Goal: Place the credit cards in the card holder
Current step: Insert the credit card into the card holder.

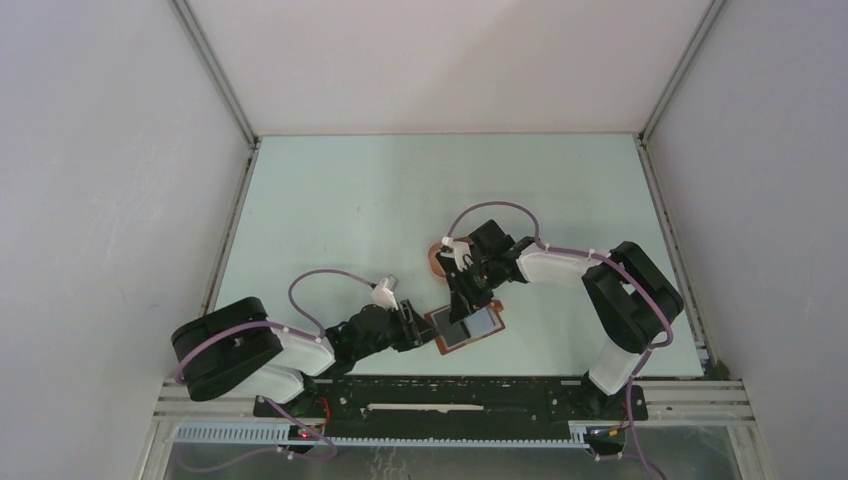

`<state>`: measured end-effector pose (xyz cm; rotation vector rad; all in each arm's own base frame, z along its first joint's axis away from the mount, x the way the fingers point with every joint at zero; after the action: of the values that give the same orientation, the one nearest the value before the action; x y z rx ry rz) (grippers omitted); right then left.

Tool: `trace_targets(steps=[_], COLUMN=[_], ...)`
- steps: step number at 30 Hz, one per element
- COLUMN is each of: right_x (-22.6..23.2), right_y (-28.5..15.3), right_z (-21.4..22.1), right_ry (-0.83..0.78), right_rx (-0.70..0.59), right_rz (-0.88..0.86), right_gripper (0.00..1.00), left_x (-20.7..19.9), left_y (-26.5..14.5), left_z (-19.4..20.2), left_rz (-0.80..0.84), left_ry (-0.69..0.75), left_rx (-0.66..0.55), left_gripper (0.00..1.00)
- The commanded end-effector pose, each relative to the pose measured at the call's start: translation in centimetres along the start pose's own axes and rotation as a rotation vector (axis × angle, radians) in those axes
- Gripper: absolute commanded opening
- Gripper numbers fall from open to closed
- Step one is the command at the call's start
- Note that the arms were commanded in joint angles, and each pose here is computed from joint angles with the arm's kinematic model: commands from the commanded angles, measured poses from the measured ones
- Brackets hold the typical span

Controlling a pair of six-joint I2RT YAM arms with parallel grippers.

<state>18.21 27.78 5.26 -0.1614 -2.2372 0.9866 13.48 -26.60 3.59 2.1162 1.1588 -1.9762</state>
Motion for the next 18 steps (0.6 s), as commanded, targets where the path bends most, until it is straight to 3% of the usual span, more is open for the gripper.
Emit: trace_targets(steps=[1,8,18], right_x=[0.4,-1.0,-1.3], right_y=[-0.7,-1.6,-0.5], right_z=[-1.3,-0.9,0.1], right_ry=[-0.057,-0.077,-0.023], right_rx=[-0.024,-0.012,0.031], right_rz=[0.024,0.147,0.118], right_gripper=[0.46,0.45,0.45], left_x=[-0.7,-0.6,-0.5], left_y=[0.5,0.3,0.3], left_z=[0.0,0.1,0.1], left_rz=[0.008,0.009,0.007], left_ry=[0.004,0.001,0.001], left_rx=[0.002,0.0,0.001], left_gripper=[0.46,0.47,0.47])
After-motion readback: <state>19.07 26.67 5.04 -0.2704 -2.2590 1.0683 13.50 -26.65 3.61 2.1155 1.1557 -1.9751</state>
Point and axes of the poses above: each gripper's point midway between its finger pads, its own y axis out along the fingers, its own x axis along the line the jaws close on, z = x × y, the point moved 2 cm from there along -y, back along the fingers, and after that the axes turned 14 degrees about -y, right-handed, at the moved point
